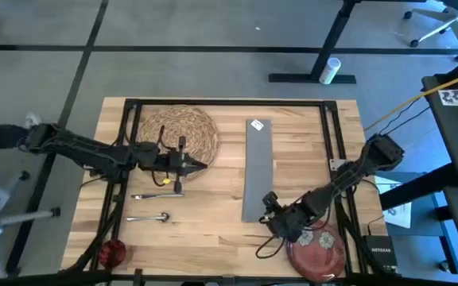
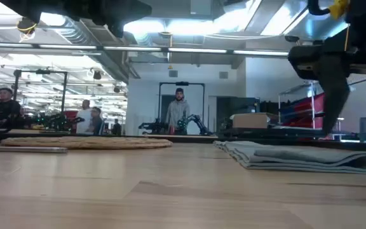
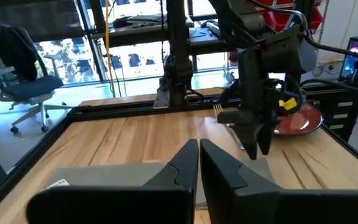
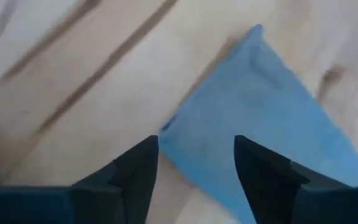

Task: Set table place
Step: Fold the gray table napkin

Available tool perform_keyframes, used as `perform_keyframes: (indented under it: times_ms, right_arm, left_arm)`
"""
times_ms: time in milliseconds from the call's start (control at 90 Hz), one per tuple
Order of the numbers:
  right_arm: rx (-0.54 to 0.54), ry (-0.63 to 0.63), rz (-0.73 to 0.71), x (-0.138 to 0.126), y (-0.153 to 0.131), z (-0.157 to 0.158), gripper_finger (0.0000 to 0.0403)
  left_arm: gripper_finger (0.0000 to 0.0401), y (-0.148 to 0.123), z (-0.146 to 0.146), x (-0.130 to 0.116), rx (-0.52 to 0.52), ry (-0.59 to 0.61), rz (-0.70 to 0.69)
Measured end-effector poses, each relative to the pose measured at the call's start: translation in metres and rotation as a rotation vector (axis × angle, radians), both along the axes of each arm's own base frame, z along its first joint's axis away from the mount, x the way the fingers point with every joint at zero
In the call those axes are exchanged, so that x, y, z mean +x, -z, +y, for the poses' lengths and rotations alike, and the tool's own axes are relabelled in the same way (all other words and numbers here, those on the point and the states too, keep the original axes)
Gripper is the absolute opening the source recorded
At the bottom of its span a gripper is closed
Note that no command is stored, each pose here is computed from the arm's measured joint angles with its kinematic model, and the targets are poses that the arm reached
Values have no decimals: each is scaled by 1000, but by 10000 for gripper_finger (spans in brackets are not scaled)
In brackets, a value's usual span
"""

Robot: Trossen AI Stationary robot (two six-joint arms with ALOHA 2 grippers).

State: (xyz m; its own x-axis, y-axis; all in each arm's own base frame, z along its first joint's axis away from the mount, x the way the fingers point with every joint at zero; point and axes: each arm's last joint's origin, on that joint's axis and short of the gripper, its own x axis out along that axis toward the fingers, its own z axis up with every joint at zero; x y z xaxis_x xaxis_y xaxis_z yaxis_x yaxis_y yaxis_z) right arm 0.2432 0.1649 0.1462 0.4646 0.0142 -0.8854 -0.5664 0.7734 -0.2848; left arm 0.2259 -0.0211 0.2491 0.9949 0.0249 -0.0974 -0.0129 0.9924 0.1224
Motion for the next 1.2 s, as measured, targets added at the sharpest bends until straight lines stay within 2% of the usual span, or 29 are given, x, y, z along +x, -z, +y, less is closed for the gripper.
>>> perform_keyframes:
  times_ms: [233,722,1200]
  right_arm:
    - [7,4,44,1,12,2,198]
    - [91,-10,15,8,5,9,198]
    - [44,64,71,-3,16,0,197]
  left_arm:
    - [0,1,0,0,-3,0,14]
    - [0,1,0,0,-5,-1,12]
    - [0,1,0,0,-5,-1,12]
